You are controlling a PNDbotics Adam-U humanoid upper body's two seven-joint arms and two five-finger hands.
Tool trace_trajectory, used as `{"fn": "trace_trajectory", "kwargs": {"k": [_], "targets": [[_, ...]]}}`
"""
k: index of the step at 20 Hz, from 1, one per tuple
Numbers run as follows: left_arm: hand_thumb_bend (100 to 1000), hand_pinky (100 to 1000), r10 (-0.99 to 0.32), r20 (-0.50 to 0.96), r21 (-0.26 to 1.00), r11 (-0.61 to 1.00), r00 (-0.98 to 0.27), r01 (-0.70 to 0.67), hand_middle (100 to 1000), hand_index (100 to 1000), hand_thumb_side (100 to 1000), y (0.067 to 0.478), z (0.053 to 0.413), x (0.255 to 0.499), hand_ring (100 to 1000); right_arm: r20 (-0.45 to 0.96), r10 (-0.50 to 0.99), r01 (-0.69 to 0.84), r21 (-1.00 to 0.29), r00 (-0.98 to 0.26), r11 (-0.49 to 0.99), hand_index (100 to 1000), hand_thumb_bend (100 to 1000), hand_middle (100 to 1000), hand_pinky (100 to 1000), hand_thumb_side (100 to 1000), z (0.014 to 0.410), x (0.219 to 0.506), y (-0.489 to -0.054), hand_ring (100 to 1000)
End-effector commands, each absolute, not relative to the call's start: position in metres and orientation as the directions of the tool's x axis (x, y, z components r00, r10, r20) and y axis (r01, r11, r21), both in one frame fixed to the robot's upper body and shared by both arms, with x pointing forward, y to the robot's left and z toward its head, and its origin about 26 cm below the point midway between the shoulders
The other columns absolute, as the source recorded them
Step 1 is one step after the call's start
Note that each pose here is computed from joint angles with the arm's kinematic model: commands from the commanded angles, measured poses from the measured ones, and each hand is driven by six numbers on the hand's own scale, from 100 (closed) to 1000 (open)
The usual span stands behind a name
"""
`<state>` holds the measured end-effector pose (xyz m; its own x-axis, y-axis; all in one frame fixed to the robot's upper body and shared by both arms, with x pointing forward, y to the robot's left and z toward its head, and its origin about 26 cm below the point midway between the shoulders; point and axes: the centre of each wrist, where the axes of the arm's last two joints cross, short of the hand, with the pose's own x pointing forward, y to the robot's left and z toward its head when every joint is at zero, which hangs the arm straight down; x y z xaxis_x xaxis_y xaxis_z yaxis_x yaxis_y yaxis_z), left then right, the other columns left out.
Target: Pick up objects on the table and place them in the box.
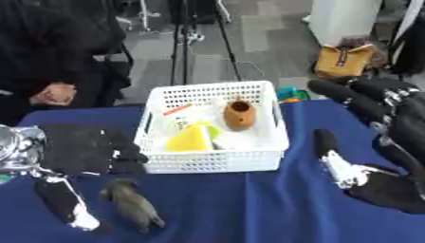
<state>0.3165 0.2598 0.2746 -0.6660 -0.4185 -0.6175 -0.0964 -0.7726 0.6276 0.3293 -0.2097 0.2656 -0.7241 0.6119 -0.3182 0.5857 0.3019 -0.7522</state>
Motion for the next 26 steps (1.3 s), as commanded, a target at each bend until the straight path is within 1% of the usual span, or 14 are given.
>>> {"fn": "trace_trajectory", "kwargs": {"k": [1,5,6,7,8,9,10,12,18,21,26], "targets": [[794,1000,-0.255,-0.647,0.437,-0.897,-0.719,-0.075,1000,1000,1000,0.263,0.281,0.318,1000,-0.329,0.614,0.603,-0.735,-0.718,0.311,949,100,758,669,1000,0.274,0.329,-0.213,753],[777,1000,-0.238,-0.638,0.428,-0.9,-0.732,-0.08,1000,1000,1000,0.262,0.279,0.32,1000,-0.327,0.615,0.603,-0.734,-0.717,0.313,948,100,757,669,1000,0.273,0.329,-0.213,752],[754,1000,-0.234,-0.636,0.429,-0.899,-0.735,-0.085,1000,1000,1000,0.262,0.28,0.32,1000,-0.327,0.616,0.603,-0.734,-0.717,0.312,948,100,758,670,1000,0.273,0.329,-0.213,753],[754,1000,-0.227,-0.635,0.43,-0.898,-0.739,-0.094,1000,1000,1000,0.26,0.281,0.319,1000,-0.327,0.616,0.603,-0.735,-0.717,0.311,948,100,758,670,1000,0.273,0.329,-0.213,753],[725,1000,-0.221,-0.634,0.433,-0.896,-0.741,-0.103,1000,1000,1000,0.259,0.282,0.318,1000,-0.327,0.617,0.603,-0.735,-0.716,0.31,948,100,758,671,1000,0.273,0.329,-0.214,753],[725,1000,-0.209,-0.635,0.439,-0.89,-0.744,-0.125,1000,1000,1000,0.257,0.284,0.317,1000,-0.327,0.619,0.603,-0.736,-0.714,0.308,948,100,758,671,1000,0.273,0.329,-0.214,753],[697,1000,-0.2,-0.635,0.445,-0.884,-0.746,-0.142,998,1000,1000,0.256,0.285,0.315,1000,-0.327,0.62,0.603,-0.737,-0.713,0.306,948,100,757,672,1000,0.272,0.329,-0.214,753],[685,1000,-0.178,-0.634,0.463,-0.867,-0.753,-0.185,995,1000,1000,0.255,0.286,0.313,1000,-0.326,0.622,0.603,-0.738,-0.712,0.303,949,100,757,672,1000,0.272,0.33,-0.215,753],[666,1000,-0.12,-0.63,0.481,-0.836,-0.767,-0.265,986,1000,1000,0.259,0.282,0.313,1000,-0.322,0.626,0.603,-0.738,-0.71,0.304,949,100,756,672,1000,0.271,0.33,-0.216,752],[649,1000,-0.116,-0.633,0.482,-0.833,-0.765,-0.273,974,1000,1000,0.261,0.279,0.316,995,-0.322,0.626,0.603,-0.736,-0.711,0.306,948,100,755,673,1000,0.271,0.33,-0.216,752],[654,1000,-0.123,-0.629,0.48,-0.838,-0.767,-0.26,959,1000,1000,0.265,0.274,0.324,987,-0.318,0.626,0.606,-0.73,-0.712,0.317,948,100,753,674,1000,0.271,0.33,-0.216,751]]}}
